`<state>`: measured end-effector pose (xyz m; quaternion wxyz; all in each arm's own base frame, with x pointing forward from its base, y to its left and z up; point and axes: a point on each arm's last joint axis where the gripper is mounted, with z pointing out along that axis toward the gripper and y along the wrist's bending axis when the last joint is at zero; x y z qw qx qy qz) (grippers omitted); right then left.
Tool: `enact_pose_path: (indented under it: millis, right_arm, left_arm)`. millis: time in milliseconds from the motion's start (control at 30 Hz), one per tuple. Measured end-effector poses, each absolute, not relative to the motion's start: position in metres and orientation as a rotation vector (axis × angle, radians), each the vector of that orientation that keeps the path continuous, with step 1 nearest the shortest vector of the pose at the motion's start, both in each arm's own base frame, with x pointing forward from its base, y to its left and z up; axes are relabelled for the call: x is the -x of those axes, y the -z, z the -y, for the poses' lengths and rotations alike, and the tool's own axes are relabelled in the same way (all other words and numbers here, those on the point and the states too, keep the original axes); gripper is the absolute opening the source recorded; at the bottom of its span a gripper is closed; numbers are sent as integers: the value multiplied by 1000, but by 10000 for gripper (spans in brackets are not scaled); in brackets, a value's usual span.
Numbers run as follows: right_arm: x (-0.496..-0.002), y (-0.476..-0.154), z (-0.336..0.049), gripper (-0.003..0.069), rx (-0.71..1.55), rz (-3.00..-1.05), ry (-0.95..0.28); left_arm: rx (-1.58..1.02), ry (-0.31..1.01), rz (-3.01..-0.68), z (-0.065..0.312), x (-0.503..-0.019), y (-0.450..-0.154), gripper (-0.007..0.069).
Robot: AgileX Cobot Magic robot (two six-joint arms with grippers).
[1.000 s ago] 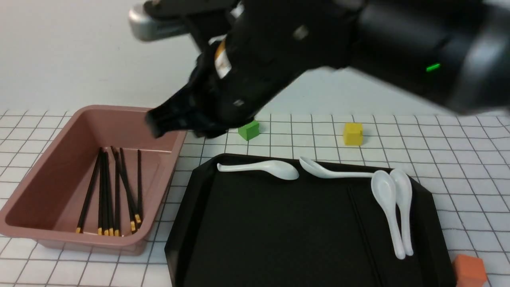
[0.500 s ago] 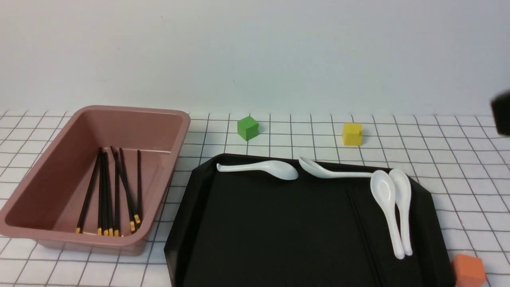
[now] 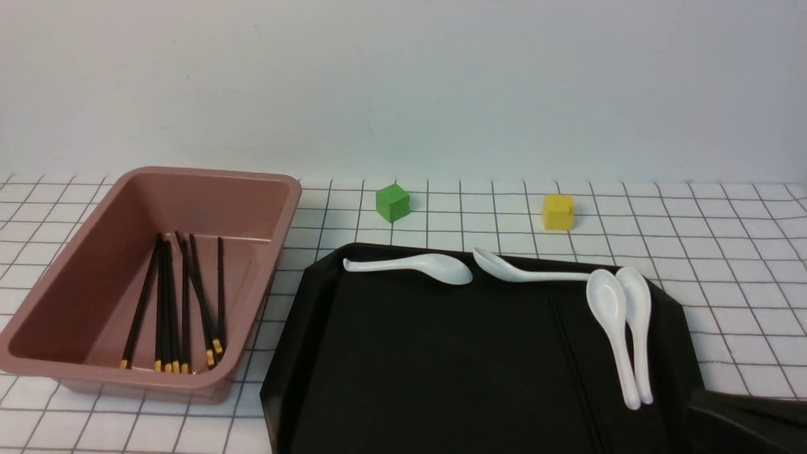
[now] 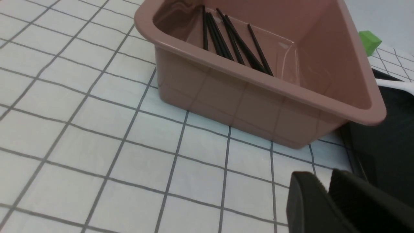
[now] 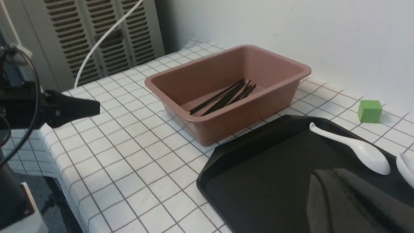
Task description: On white black tablecloth take chopsticks from black tray and put them in box.
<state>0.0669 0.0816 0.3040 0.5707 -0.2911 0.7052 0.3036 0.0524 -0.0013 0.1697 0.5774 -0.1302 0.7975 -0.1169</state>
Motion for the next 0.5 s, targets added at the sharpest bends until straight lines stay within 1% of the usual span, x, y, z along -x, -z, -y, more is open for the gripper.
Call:
enact_pose_path:
  millis: [133,500]
  right_arm:
    - [-67,-304,-82,-3,725,-1626,-675]
    - [-68,-304,-82,1,744,-1614,-656]
  left_arm:
    - [305,274,-1866,1,-52,-170,125]
    - [305,274,-1866,1,-52,-170,132]
